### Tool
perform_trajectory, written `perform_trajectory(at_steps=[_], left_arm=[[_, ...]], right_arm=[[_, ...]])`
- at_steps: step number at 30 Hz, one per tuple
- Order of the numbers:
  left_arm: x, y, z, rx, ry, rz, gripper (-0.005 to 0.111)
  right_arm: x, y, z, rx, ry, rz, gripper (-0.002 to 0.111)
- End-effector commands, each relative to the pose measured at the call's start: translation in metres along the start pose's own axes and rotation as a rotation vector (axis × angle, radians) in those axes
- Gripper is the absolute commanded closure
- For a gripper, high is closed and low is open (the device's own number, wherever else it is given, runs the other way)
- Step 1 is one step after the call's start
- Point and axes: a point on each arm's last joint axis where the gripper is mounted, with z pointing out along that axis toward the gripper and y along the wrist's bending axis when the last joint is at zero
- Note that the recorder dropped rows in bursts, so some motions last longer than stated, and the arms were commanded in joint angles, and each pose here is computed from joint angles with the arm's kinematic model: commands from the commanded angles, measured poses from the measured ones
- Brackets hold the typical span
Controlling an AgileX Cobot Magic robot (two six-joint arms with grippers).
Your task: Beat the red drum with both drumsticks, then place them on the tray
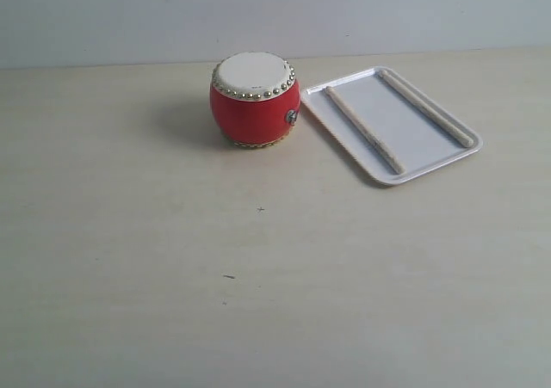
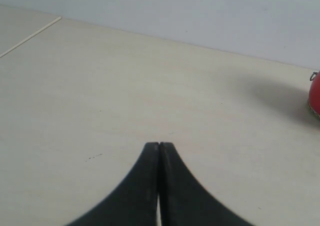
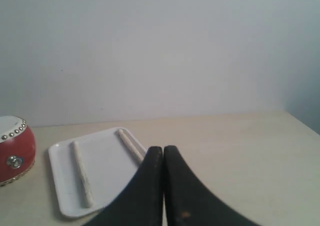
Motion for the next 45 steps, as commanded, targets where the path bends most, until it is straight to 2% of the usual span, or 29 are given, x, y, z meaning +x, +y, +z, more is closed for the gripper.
perform_trajectory(at_steps=[1, 8, 45], left_arm=[[0.001, 0.0, 0.0, 0.0, -0.006, -0.011, 0.107], [0.001, 0.0, 0.0, 0.0, -0.006, -0.011, 0.107], [0.001, 0.0, 0.0, 0.0, -0.006, -0.011, 0.107]], right_arm=[[0.014, -0.002, 0.002, 0.025, 0.05, 0.009, 0.108], [0.033, -0.002, 0.003, 0.03, 0.157, -0.011, 0.108], [0.033, -0.002, 0.003, 0.028, 0.153, 0.001, 0.108]])
